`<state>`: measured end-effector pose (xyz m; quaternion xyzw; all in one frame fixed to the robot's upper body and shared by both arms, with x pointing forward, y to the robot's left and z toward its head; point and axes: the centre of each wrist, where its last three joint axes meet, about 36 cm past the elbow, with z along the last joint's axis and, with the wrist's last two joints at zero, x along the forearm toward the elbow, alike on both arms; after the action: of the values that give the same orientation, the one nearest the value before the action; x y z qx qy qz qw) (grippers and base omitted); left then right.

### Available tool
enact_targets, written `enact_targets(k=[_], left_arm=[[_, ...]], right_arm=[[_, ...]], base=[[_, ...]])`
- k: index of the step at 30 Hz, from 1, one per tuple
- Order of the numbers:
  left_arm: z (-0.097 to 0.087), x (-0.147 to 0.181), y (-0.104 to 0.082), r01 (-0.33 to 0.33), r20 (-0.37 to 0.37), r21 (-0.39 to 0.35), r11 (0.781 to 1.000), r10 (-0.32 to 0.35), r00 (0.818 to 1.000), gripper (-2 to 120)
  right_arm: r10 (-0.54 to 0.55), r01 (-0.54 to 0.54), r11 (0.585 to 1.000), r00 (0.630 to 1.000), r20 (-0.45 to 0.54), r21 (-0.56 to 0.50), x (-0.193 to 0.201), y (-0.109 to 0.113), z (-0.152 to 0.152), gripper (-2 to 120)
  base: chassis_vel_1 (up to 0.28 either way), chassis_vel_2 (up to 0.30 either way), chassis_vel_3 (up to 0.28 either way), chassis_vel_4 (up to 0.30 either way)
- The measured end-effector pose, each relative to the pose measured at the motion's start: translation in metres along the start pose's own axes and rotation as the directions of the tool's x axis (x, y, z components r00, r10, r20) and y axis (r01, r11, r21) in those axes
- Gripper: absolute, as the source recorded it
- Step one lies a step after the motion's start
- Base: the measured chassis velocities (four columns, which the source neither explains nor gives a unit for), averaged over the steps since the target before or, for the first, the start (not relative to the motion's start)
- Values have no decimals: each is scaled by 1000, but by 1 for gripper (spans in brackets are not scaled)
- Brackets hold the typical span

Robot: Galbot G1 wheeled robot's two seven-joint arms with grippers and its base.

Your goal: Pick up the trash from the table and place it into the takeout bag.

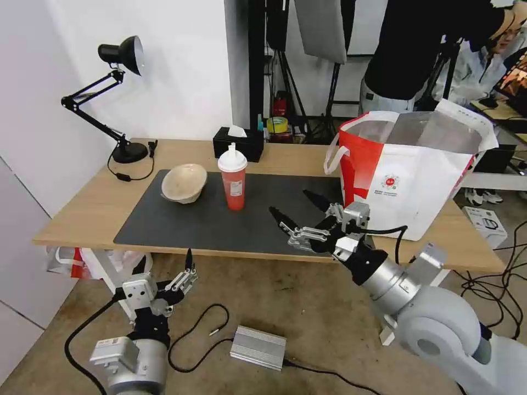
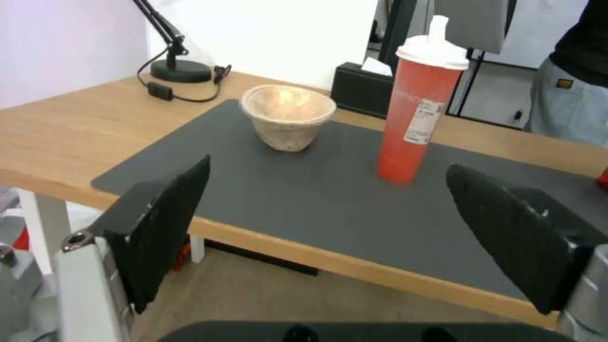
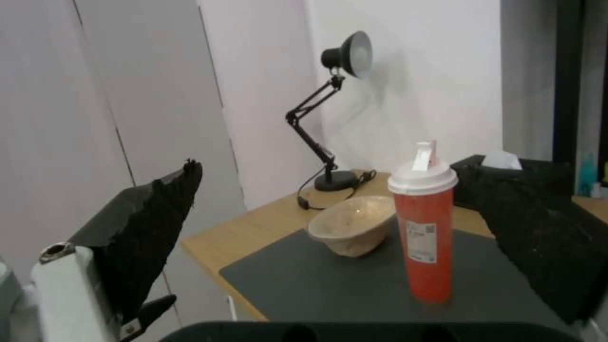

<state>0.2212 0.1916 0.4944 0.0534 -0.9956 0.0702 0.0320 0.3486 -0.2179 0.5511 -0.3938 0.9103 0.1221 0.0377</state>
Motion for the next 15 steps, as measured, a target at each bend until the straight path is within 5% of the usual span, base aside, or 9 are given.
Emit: enact_targets(k=[15], left_arm=[[-4,-3,4,15,19,-14,1000,-15,1000,100]], right_arm=[[-36,35,999,998,-48,-23,-33,-4,14,100]], base=[[0,0,0,0]])
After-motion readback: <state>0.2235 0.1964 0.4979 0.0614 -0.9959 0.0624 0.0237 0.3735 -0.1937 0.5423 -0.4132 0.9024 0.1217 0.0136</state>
